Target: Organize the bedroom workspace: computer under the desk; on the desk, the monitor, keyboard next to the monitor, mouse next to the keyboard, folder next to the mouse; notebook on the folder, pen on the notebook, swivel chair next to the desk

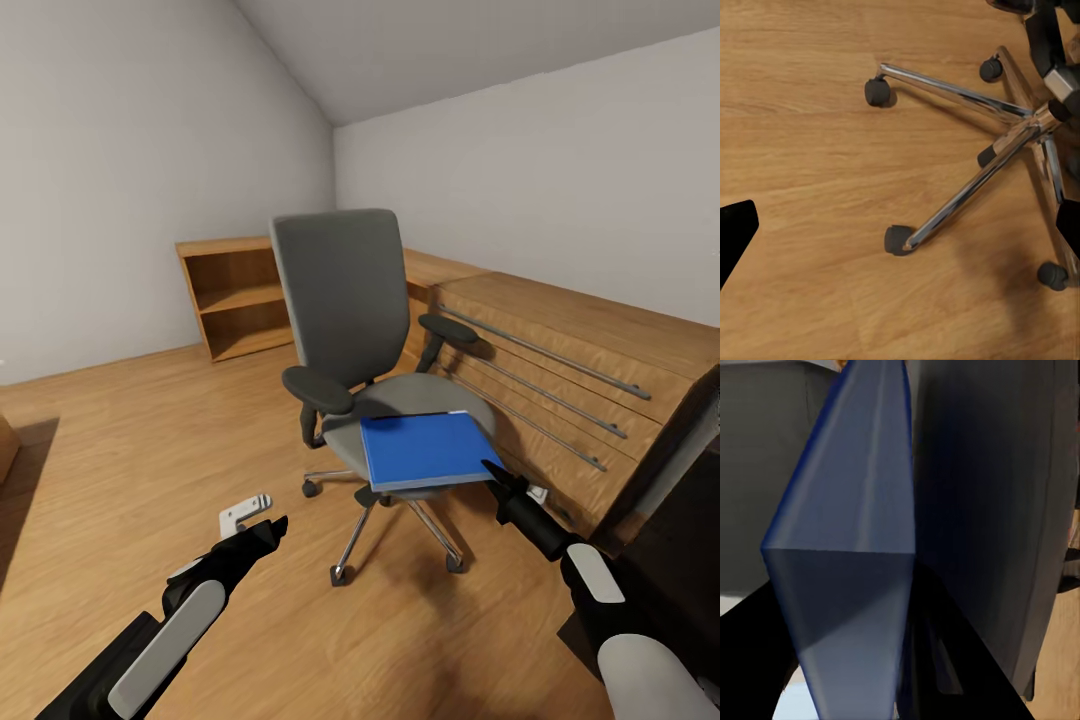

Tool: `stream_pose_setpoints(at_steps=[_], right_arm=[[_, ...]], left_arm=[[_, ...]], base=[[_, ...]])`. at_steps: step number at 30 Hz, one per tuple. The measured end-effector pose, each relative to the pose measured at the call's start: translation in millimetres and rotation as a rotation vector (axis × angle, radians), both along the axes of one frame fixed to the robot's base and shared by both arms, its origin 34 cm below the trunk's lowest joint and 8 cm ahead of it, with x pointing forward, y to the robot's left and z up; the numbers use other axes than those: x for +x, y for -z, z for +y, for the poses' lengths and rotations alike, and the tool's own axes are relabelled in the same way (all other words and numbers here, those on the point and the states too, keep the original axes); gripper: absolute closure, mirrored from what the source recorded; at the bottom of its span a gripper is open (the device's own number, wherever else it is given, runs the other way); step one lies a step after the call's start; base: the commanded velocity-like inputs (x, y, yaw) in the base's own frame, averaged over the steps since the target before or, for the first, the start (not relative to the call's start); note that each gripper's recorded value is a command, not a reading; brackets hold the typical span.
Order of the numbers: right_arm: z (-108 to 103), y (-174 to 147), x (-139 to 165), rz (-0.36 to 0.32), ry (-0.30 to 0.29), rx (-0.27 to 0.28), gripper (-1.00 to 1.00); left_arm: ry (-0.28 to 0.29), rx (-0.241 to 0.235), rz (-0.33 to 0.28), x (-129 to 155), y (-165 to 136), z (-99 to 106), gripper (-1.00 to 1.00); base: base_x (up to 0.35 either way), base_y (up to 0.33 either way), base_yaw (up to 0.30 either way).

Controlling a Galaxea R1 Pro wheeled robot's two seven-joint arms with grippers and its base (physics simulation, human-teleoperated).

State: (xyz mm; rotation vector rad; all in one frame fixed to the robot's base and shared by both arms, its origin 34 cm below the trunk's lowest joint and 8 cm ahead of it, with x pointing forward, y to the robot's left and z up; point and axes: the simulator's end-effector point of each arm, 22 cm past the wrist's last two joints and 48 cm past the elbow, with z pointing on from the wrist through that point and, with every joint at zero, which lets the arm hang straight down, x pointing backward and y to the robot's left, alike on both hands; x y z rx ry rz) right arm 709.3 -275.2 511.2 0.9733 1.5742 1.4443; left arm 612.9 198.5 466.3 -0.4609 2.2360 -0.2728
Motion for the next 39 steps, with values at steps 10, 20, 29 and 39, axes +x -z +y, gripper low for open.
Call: stream_pose_setpoints(at_steps=[10,20,29,39], right_arm=[[-1.0,-25.1,4.4,-0.015,0.001,0.002,1.0],[-3.1,-49.3,10.8,-0.019,0.004,0.0,1.0],[-9.2,-90.6,22.0,-0.072,0.016,-0.033,1.0],[-22.7,-117.1,34.3,-0.086,0.065,-0.135,1.0]], left_arm=[[0.0,0.001,-0.012,4.9,-22.6,0.1,-1.0],[0.0,0.0,-0.011,10.7,-44.8,0.1,-1.0],[-0.005,0.002,-0.007,15.3,-63.6,0.9,-1.0],[-0.031,0.02,0.017,20.0,-74.6,14.9,-1.0]], base=[[0.0,0.0,0.0],[0.0,0.0,0.0],[0.0,0.0,0.0],[0.0,0.0,0.0]])
